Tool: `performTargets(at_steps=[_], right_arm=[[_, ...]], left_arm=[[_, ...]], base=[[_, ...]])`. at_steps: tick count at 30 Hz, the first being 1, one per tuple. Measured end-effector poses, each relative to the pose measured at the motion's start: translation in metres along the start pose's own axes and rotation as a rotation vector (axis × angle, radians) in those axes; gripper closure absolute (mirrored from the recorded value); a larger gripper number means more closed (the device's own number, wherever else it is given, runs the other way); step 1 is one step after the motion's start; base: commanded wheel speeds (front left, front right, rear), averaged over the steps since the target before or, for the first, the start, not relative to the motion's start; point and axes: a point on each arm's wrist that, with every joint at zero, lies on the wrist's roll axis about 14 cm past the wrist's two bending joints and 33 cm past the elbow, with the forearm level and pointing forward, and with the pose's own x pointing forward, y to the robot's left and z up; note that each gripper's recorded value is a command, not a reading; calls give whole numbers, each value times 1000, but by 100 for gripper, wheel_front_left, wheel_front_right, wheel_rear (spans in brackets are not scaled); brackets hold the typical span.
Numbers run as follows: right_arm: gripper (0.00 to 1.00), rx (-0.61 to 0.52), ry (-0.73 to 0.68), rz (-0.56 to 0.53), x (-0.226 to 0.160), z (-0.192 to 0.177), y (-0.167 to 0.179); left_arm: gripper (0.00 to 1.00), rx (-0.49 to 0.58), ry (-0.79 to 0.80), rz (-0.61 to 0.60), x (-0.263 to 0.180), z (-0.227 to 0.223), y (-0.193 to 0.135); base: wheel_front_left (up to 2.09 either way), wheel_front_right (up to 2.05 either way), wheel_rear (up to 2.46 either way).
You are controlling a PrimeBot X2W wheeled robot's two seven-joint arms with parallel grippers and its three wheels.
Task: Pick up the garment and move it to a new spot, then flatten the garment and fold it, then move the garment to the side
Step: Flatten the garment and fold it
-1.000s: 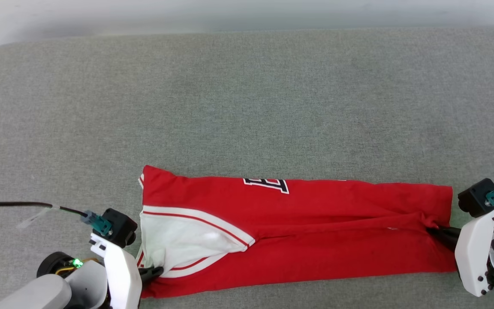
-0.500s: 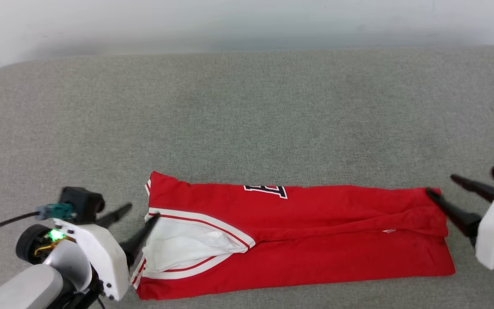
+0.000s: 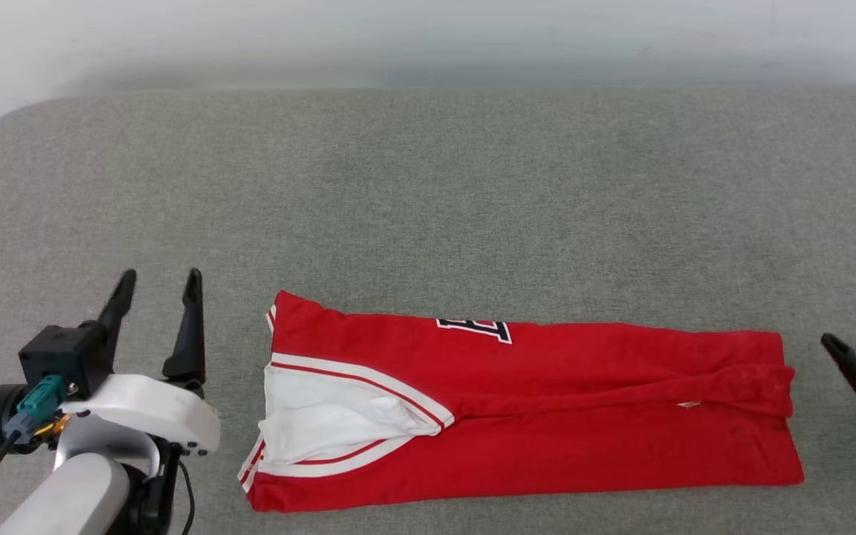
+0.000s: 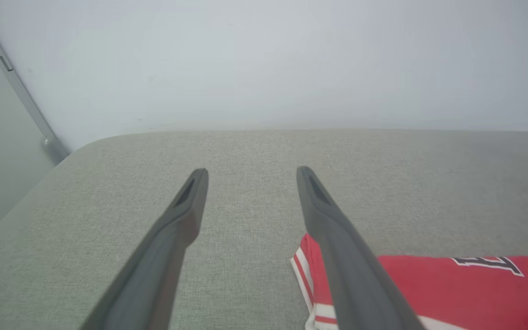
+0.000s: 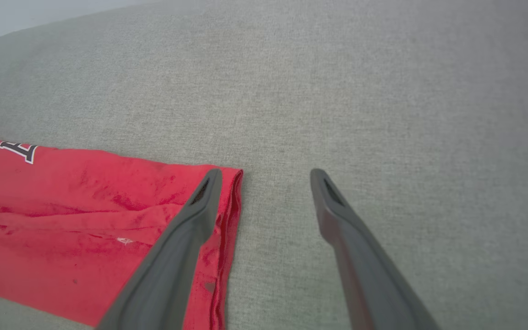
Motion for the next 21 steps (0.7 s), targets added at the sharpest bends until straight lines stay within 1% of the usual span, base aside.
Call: performTargets(at_steps=[2,7,10,15,21], right_arm=[[0,49,40,0,3,-14,1],[0,167,115,23,12,-40,13],[0,233,168,33,16,-57,19],[0,290,284,81,21,-82,38],[0,309,381,157,23,-97,64]], left_arm=[[0,9,-57,43,2,11,4],[0,6,-131,160,-6,15,15],[0,24,-150,179,-13,13,14],[0,70,-180,200,-22,12,11],[0,93,-172,223,-32,3,10]], base=[[0,0,0],[0,0,0],[0,0,0],[0,0,0],[0,0,0]])
